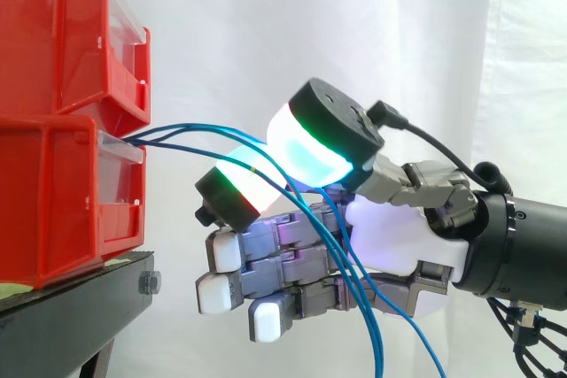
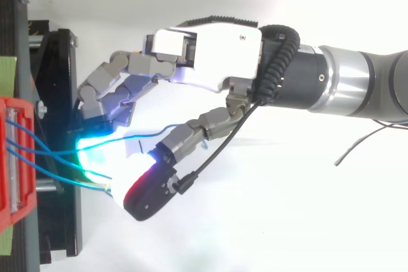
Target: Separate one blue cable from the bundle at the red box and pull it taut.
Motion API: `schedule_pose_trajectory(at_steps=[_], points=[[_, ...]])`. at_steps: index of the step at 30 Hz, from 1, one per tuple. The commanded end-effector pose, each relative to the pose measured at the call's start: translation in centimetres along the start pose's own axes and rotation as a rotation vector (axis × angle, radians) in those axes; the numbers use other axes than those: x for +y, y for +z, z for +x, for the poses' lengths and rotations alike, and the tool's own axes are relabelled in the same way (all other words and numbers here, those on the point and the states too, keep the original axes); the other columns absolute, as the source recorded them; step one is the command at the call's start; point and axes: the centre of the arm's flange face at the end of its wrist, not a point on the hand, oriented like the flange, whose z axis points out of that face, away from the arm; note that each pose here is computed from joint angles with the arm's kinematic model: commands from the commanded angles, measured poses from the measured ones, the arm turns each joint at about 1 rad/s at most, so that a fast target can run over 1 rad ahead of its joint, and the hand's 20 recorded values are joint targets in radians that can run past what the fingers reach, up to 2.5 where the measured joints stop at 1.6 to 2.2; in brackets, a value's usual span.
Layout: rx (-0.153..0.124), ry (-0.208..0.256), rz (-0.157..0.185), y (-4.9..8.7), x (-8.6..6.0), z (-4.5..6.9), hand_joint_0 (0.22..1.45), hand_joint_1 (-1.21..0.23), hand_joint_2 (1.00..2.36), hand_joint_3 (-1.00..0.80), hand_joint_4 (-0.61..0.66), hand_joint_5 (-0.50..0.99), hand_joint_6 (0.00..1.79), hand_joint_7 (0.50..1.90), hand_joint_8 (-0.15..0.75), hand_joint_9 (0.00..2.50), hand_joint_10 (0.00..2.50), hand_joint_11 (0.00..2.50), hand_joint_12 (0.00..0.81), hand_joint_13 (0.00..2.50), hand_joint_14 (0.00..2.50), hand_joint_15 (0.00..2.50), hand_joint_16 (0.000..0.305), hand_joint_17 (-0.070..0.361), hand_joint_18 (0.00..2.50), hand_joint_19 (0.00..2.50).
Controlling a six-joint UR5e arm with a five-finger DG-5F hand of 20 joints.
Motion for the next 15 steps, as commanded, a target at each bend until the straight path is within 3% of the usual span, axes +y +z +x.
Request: schedule_pose_trajectory(at_steps=[1, 6, 12, 15], points=[[-0.001, -0.002, 0.001, -0.01, -0.02, -0.11, 0.56, -0.96, 1.00, -0.50, 0.11, -0.18, 0.92, 0.99, 0.302, 0.89, 0.03, 0.94, 0.343, 0.79, 0.02, 0.52, 0.047, 0.106, 0.81, 0.64], [0.000, -0.002, 0.001, -0.01, -0.01, 0.01, 0.48, -0.92, 1.00, -0.50, 0.14, -0.18, 0.90, 0.93, 0.320, 0.90, 0.03, 0.93, 0.365, 0.79, 0.02, 0.52, 0.051, 0.115, 0.83, 0.64], [0.000, -0.002, 0.001, -0.01, -0.01, 0.01, 0.47, -0.89, 1.00, -0.50, 0.13, -0.17, 0.88, 0.93, 0.319, 0.91, 0.03, 0.93, 0.368, 0.79, 0.02, 0.52, 0.052, 0.116, 0.82, 0.64], [0.000, -0.002, 0.001, -0.01, -0.01, 0.01, 0.39, -0.91, 1.00, -0.50, 0.13, -0.16, 0.88, 0.92, 0.341, 0.93, 0.02, 0.93, 0.397, 0.80, 0.02, 0.53, 0.059, 0.134, 0.85, 0.64]])
